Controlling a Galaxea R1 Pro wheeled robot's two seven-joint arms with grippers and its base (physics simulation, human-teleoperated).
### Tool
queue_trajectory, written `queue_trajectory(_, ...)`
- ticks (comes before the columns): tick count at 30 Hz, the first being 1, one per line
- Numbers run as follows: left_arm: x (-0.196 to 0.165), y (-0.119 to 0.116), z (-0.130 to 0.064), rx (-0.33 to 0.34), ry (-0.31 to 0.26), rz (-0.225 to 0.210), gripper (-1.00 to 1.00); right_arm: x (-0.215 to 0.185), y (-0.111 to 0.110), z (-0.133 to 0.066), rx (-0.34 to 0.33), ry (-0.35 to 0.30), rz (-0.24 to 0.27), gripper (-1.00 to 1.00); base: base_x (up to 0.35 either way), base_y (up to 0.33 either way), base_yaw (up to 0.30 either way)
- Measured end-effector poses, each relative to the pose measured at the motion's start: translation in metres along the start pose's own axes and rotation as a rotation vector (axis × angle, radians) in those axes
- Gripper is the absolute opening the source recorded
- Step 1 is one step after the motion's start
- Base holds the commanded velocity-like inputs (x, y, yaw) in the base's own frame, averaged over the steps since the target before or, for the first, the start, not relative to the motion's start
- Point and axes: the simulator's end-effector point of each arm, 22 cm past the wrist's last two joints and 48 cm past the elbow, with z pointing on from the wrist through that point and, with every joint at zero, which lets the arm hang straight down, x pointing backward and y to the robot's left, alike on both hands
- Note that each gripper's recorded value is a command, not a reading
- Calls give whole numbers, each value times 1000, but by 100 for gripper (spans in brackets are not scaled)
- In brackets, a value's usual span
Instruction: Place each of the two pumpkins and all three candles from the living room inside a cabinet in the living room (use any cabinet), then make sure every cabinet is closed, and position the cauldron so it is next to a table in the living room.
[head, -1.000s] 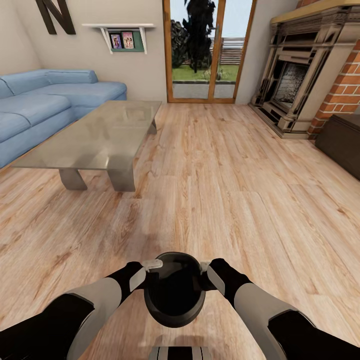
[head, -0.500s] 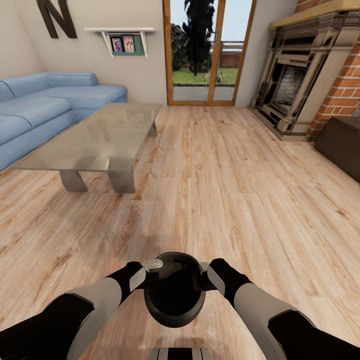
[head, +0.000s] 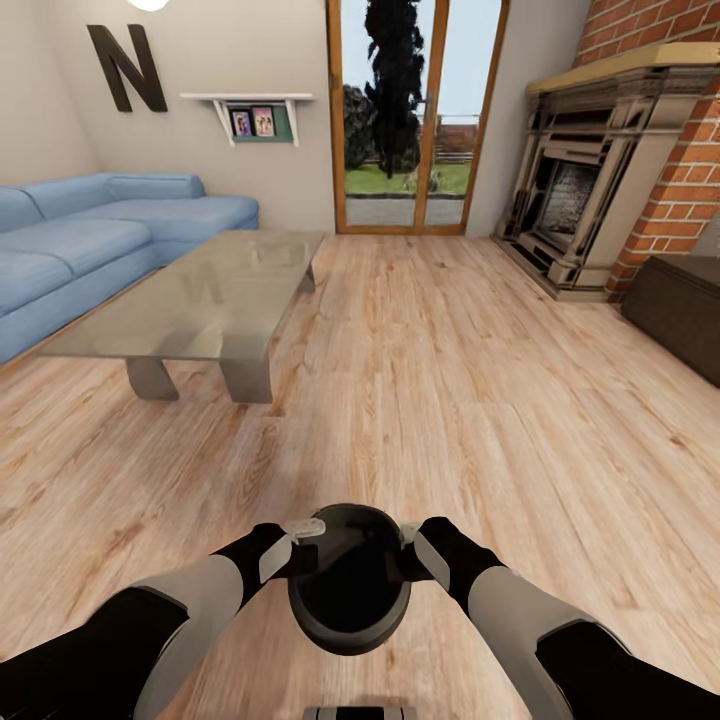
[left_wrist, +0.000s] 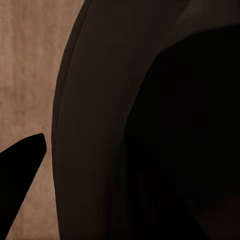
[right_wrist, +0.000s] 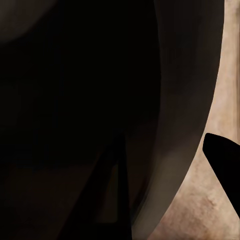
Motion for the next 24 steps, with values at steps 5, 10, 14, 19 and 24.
queue_trajectory(5, -3, -1, -4, 1, -7, 1, -100, -2, 1, -4, 0, -7, -2, -100, 0, 0, 0)
queue_trajectory(10, -3, -1, -4, 1, -7, 1, -100, -2, 1, -4, 0, -7, -2, -100, 0, 0, 0)
queue_trajectory(14, -3, -1, -4, 1, -7, 1, -100, -2, 1, -4, 0, -7, -2, -100, 0, 0, 0)
queue_trajectory(19, -3, -1, -4, 1, -7, 1, -100, -2, 1, -4, 0, -7, -2, -100, 0, 0, 0)
queue_trajectory(24, -2, -1, -4, 1, -7, 0, -100, -2, 1, -4, 1, -6, -2, -100, 0, 0, 0)
